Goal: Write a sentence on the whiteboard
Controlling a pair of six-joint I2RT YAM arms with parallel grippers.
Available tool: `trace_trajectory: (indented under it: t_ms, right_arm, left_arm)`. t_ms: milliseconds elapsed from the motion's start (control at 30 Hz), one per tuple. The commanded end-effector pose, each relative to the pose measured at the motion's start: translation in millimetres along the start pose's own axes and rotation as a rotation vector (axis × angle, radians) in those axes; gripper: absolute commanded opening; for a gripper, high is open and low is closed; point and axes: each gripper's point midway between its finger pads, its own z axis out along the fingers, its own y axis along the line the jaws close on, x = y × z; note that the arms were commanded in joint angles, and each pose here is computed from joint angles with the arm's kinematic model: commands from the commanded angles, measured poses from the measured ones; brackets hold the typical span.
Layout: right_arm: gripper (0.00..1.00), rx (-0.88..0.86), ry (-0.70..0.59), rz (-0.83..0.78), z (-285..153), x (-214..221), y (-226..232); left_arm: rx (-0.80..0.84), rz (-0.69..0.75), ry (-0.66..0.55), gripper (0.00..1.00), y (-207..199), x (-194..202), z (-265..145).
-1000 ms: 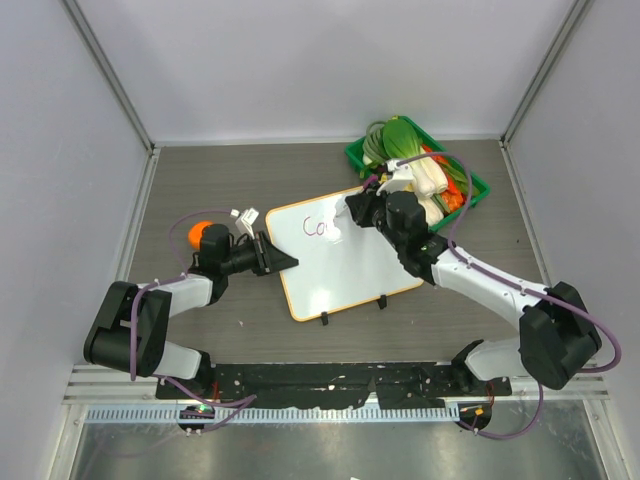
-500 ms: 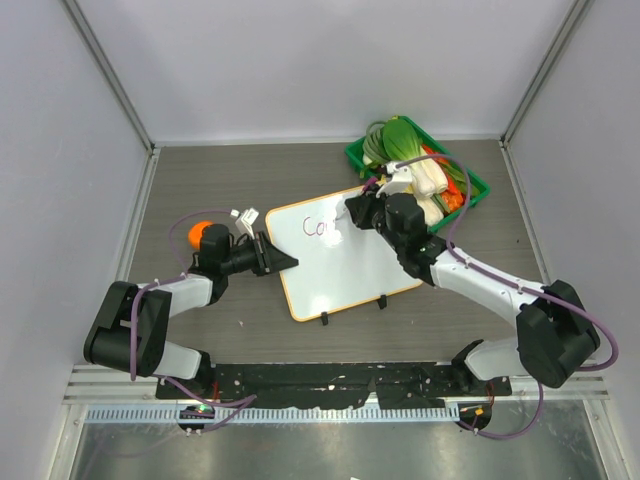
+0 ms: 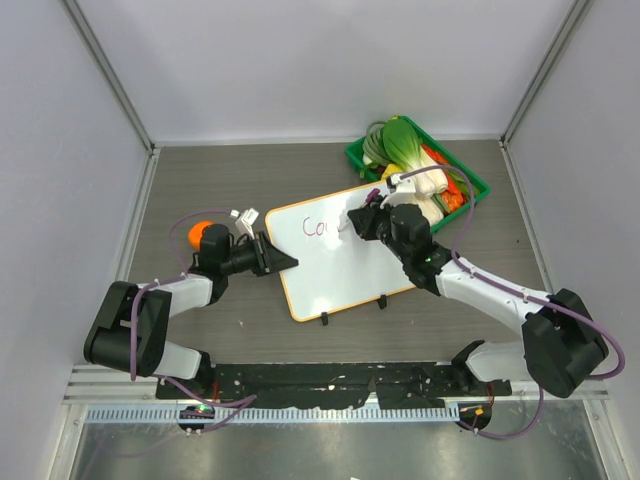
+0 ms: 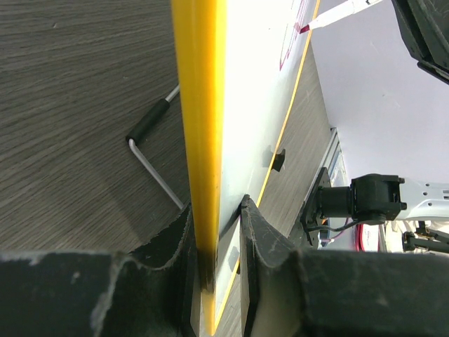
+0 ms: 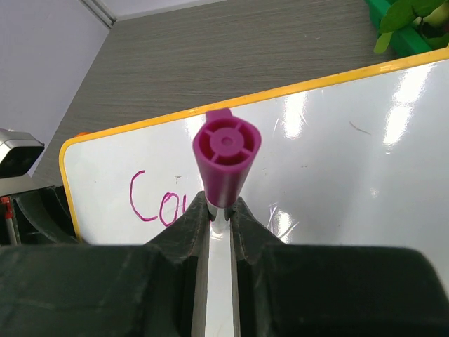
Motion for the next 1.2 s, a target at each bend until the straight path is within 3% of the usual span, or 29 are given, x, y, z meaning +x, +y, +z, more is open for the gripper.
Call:
trace_trajectory:
  t_ms: [0,567,1167]
  right_arm:
    - [0.01,0.046,0.027,-0.013,-2.7,13.4,-14.4]
    - [0.00,0.050,-0.086,0.006,15.0,-34.5,-1.9]
    - [0.01,0.090,-0.067,0.019,15.8,-28.9,-18.7]
  left_arm:
    - [-0.225,0.011,0.010,0.00,52.0,16.3,-2.5]
    - [-0.222,0.011,0.011,0.00,50.9,16.8,-2.7]
    - [-0.225,0.013,0.011,0.00,51.6,16.8,-2.8]
